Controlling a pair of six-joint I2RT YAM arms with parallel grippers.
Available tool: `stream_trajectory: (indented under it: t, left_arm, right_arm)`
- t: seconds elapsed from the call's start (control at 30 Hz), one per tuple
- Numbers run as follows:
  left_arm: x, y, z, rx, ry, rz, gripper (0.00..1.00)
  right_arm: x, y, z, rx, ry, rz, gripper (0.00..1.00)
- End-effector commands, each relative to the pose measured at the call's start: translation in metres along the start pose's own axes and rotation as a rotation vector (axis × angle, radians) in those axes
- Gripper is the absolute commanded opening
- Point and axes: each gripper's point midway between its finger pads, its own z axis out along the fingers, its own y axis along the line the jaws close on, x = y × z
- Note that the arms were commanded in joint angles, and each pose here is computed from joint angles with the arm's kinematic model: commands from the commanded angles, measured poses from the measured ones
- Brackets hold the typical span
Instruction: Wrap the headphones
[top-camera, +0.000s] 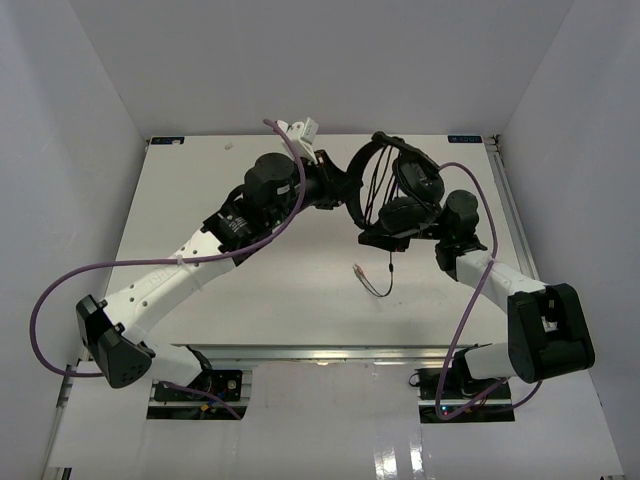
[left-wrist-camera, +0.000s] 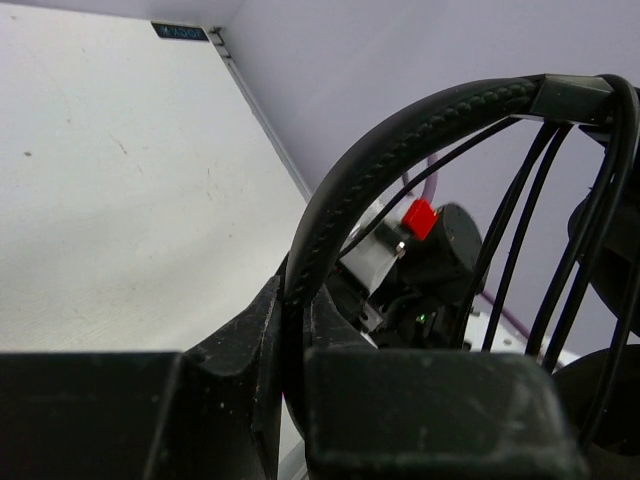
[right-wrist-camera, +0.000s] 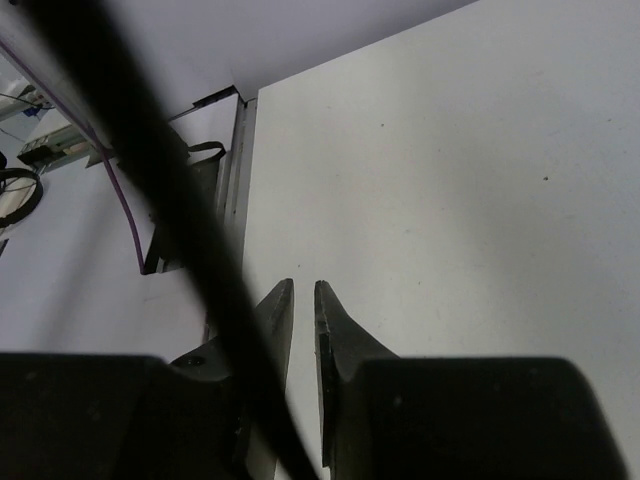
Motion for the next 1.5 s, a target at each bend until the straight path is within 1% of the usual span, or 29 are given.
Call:
stream_trajectory:
  t: [0.0, 0.2, 0.37, 0.67, 0.83, 1.0, 1.07, 1.23, 1.47]
  left_arm:
    - [-0.076, -0.036, -0.009, 0.063, -0.262, -0.099, 0.0]
    - [-0.106, -0.042, -0.008, 0.056, -0.377, -0.154, 0.0]
    - [-0.123, -0.043, -0.009, 0.035, -0.434, -0.146, 0.0]
    - [-0.143, -0.037, -0.019, -0.011, -0.524, -0.158, 0.0]
    - [-0.149, -0.032, -0.022, -0.036, -0.556, -0.169, 0.0]
    - [-0.153, -0.02, -0.027, -0.081, -0.598, -0.178, 0.0]
    - [-0.155, -0.015, -0.028, -0.097, -0.608, -0.176, 0.0]
    - [-0.157, -0.008, -0.031, -0.109, -0.62, -0.18, 0.0]
    - [-0.156, -0.003, -0.033, -0.126, -0.623, -0.186, 0.0]
  right_arm:
    - [0.003, 0.01, -0.002, -0.044, -0.007, 0.0, 0.21]
    - [0.013, 0.015, -0.004, -0.046, 0.001, 0.017, 0.21]
    - [0.016, 0.016, -0.005, -0.044, 0.008, 0.013, 0.22]
    - [0.02, 0.021, -0.006, -0.051, 0.019, 0.012, 0.22]
    - [0.018, 0.023, -0.006, -0.046, 0.024, -0.001, 0.16]
    - [0.018, 0.024, -0.006, -0.028, 0.034, -0.008, 0.14]
    - [0.019, 0.023, -0.006, -0.017, 0.045, -0.013, 0.16]
    - [0.018, 0.026, -0.007, -0.014, 0.056, -0.046, 0.25]
    - [0.014, 0.027, -0.008, -0.004, 0.065, -0.058, 0.25]
